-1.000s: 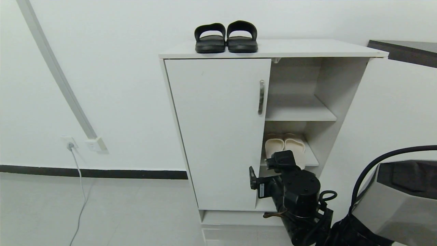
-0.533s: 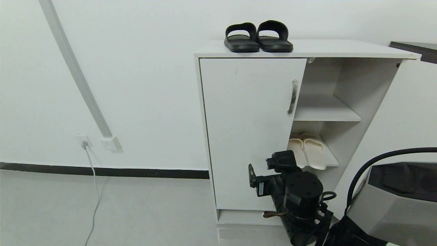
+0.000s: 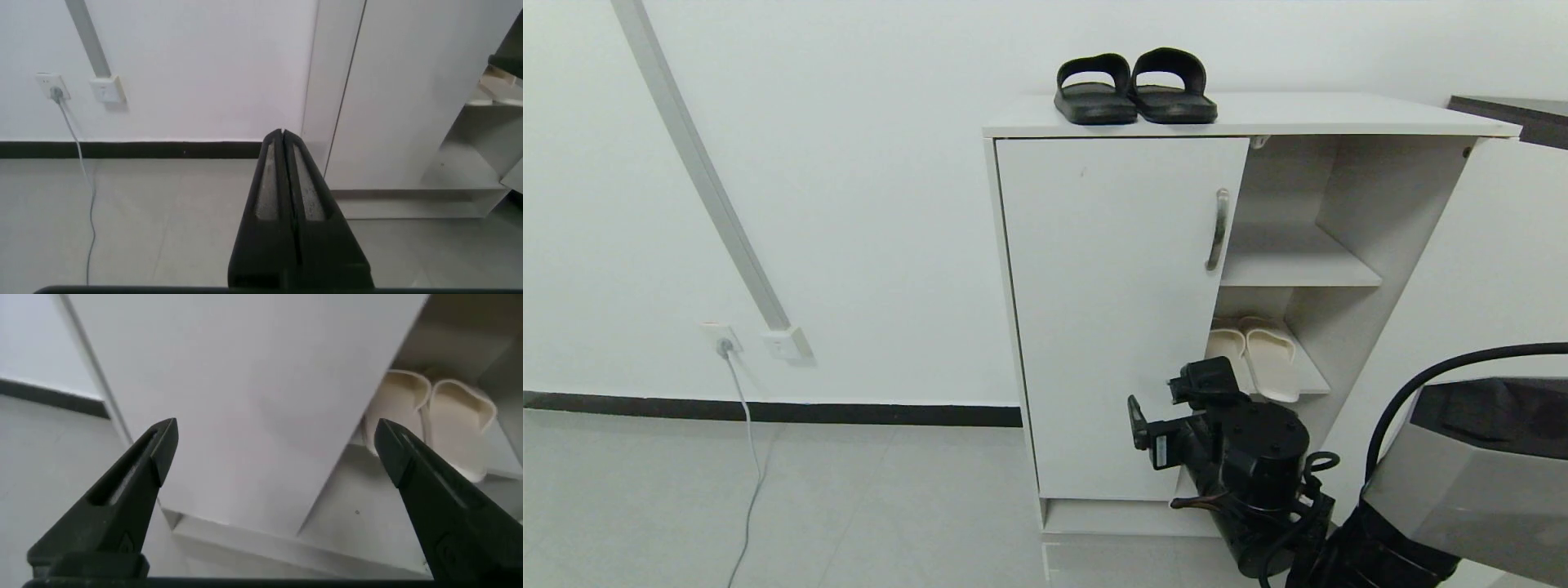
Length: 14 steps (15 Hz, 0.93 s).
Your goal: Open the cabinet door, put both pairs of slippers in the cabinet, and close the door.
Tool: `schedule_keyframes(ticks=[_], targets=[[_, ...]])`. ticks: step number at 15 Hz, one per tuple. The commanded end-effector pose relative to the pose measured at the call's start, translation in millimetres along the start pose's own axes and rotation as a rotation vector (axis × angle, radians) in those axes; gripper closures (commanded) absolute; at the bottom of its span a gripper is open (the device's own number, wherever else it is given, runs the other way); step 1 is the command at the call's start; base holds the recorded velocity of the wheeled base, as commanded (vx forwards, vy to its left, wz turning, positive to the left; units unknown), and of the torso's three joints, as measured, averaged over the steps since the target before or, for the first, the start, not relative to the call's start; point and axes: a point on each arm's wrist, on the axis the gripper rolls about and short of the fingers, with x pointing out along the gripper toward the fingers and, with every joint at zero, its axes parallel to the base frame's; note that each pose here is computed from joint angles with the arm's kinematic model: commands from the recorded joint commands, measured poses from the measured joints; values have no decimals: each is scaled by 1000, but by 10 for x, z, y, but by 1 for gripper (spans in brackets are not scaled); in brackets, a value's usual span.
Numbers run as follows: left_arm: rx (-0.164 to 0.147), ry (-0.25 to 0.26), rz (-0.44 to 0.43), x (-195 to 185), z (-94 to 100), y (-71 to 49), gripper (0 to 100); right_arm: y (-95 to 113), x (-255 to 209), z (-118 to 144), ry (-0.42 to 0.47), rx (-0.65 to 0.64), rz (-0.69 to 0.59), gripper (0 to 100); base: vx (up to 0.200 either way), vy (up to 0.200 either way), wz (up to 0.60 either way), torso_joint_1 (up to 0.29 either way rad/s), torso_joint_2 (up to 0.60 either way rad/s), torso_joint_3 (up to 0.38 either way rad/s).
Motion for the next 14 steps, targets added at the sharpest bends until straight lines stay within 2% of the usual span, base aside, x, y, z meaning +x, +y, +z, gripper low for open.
schedule_keyframes(ticks=[1, 2, 9, 14], targets=[[0, 0, 0, 0, 0, 0, 100, -15, 6, 19, -24, 18, -6, 0, 0, 0, 0, 0, 0, 0], [1, 0, 0, 0, 0, 0, 100, 2, 11, -3, -56, 30, -4, 0, 0, 0, 0, 0, 0, 0], [0, 0, 0, 0, 0, 0, 100, 17, 9, -35, -58, 23, 8, 0, 0, 0, 0, 0, 0, 0], [0, 0, -1, 0, 0, 0, 100, 15, 7, -37, -56, 22, 8, 0, 0, 0, 0, 40, -336, -292]])
